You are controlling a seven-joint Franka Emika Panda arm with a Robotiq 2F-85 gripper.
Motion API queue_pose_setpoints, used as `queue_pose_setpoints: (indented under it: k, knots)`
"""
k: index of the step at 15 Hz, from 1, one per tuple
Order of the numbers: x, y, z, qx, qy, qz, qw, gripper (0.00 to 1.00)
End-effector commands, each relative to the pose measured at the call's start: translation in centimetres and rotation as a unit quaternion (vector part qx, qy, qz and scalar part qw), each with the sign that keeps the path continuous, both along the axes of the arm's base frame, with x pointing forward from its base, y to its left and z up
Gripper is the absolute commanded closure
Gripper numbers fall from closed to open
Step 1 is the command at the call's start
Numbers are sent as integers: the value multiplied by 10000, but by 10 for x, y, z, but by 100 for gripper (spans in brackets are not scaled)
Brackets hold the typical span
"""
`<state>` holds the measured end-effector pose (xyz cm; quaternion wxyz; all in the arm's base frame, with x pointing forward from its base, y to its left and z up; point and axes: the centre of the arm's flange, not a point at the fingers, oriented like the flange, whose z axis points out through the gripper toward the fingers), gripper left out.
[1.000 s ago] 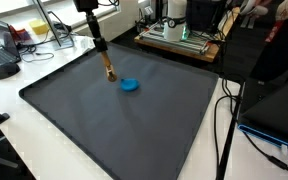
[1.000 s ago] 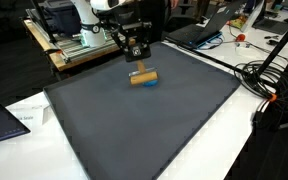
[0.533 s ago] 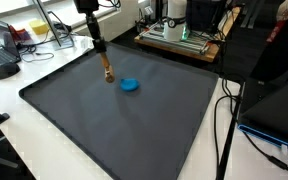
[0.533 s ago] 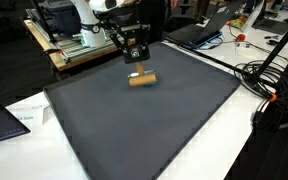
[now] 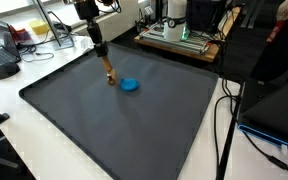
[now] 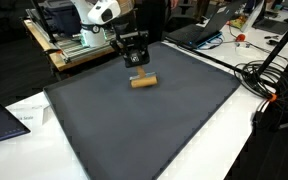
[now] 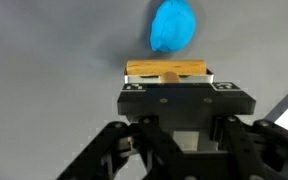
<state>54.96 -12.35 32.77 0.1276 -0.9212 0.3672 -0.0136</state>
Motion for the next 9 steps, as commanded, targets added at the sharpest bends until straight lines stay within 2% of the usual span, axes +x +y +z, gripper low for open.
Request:
queue_pose_setpoints:
  k: [1, 4, 9]
  knots:
    - [-12, -22, 1, 355, -255, -243, 9987, 78]
    - [-27, -33, 2, 528, -451, -249, 9973, 78]
    - [-56, -32, -1, 288, -766, 254, 9963, 78]
